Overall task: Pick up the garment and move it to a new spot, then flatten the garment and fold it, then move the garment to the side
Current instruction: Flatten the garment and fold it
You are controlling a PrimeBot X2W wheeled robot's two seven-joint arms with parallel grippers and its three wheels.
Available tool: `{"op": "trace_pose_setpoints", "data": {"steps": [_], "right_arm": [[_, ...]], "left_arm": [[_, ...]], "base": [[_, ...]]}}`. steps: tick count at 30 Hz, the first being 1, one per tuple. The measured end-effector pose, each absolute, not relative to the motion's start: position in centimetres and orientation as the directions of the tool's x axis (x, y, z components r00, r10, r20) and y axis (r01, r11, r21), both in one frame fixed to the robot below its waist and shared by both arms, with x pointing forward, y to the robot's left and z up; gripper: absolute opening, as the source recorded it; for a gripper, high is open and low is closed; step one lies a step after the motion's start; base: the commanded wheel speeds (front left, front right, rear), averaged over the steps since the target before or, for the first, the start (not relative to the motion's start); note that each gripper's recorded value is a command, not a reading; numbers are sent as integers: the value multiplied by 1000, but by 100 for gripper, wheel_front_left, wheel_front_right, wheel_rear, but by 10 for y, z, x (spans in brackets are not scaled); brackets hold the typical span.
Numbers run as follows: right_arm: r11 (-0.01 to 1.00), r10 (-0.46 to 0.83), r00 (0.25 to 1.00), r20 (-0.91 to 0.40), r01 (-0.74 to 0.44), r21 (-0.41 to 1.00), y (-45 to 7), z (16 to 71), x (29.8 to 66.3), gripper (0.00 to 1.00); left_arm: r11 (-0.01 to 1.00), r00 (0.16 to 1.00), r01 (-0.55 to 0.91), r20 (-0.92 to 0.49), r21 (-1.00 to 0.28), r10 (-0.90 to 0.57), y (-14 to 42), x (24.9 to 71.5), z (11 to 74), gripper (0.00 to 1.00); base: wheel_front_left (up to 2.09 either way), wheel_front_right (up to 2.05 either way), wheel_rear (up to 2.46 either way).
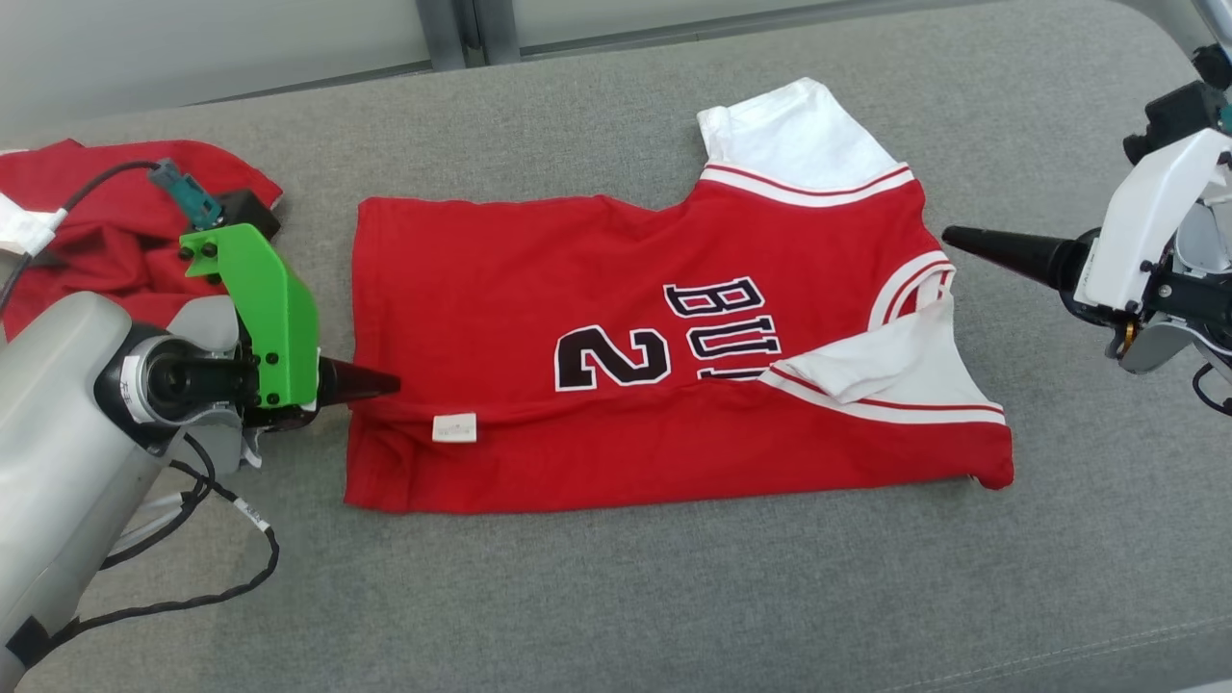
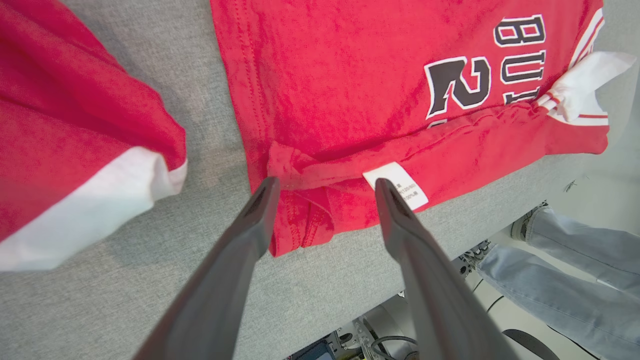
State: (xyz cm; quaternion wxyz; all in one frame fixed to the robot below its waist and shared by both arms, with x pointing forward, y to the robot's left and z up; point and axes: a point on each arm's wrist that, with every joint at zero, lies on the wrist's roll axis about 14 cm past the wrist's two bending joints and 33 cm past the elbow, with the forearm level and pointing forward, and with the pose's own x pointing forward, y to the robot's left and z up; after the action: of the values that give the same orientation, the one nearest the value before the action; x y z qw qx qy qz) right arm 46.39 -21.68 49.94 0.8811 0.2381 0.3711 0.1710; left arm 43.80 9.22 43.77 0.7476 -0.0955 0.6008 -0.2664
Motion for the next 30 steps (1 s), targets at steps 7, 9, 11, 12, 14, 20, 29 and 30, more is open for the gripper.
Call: {"op": "trace_pose_setpoints", "data": {"steps": [7,9,11,12,14,20,29,30], "right_arm": [[848,416,849,-327,-231,477,-217,546,465,100],[852,390,889,-240,-250,460,-220,558,462,100],[861,359,922,-142,-269,432,-223,571,456,100],[862,345,933,-103,-272,427,-225,575,453,100],[875,315,949,-14,-285,393,-229,585,445,100],[913,196,968,157,-239,332,-259,616,433,100],[930,44,983,179,-106,353,-257,559,375,100],[929,35,987,155,-90,359,-255,548,368,100]], "left_arm": [[824,420,402,-720,-398,-552,96,459,474,100],[835,508,423,-670,-353,-541,102,461,481,100],[842,615,433,-577,-322,-537,106,465,495,100],[846,656,435,-534,-309,-533,107,466,501,100],[867,753,435,-429,-243,-499,114,469,516,100],[926,920,351,-137,-137,-368,134,456,549,100],[961,971,239,6,-141,-240,141,404,545,100],[964,974,225,16,-144,-226,143,400,544,100]], "base": [[0,0,0],[0,0,0],[0,0,0],[0,0,0],[0,0,0],[0,0,0],[0,0,0],[0,0,0]]}}
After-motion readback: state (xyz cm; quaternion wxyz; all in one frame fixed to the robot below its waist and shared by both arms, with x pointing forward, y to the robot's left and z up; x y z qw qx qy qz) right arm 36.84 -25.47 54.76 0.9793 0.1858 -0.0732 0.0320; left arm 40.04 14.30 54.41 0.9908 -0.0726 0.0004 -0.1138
